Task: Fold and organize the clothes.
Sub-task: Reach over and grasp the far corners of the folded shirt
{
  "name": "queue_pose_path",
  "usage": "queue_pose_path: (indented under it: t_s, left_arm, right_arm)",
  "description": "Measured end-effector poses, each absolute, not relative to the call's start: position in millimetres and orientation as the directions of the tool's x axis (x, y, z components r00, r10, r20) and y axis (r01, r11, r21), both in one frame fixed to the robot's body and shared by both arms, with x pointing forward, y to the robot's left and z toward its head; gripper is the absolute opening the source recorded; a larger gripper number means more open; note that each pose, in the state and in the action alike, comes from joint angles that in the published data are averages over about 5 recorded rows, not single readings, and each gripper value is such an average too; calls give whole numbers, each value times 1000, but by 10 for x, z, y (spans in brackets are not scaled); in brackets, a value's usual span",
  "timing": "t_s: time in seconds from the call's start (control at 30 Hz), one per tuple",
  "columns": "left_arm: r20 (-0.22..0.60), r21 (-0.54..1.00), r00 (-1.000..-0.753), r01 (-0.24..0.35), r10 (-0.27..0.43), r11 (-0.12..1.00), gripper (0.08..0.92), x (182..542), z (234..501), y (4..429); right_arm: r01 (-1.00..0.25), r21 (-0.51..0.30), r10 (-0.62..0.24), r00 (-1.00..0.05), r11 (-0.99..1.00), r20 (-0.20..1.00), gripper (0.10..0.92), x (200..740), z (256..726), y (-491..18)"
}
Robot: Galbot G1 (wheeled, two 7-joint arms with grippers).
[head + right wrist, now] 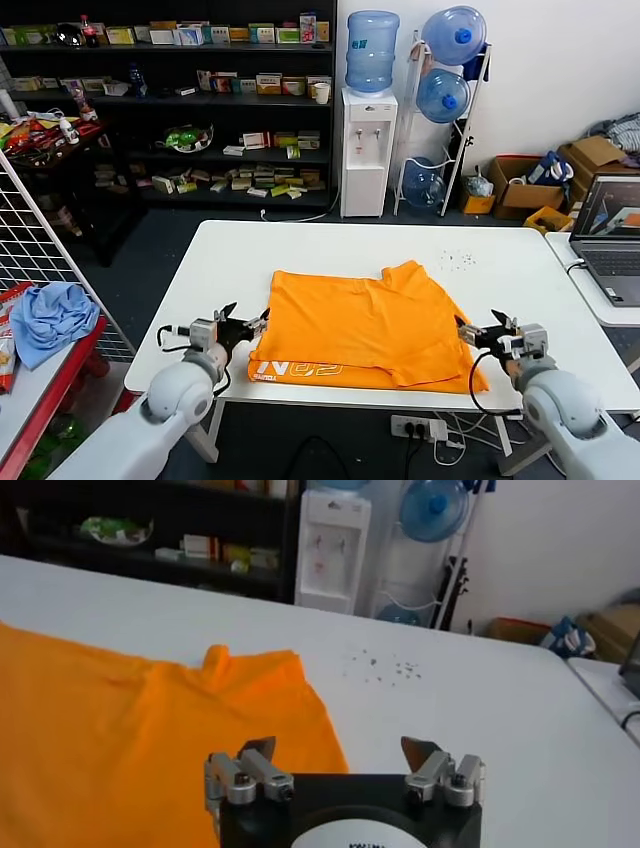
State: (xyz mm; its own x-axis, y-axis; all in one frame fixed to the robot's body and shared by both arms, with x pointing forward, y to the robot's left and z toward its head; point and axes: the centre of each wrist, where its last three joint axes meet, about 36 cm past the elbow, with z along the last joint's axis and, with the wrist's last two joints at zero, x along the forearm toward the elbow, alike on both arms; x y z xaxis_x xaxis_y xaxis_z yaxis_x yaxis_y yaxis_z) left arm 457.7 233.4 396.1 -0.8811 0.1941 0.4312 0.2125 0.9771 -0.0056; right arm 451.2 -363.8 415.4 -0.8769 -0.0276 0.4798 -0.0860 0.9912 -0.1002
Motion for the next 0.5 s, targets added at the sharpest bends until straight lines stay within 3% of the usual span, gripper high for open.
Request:
queue_pose_path:
  t_s: [0.5]
  left_arm:
    - [404, 29, -903, 170, 144, 985, 823, 5763, 3692, 1954]
  right_arm:
    - [-92, -45, -59, -877, 995, 477, 823, 5697, 3864, -3484]
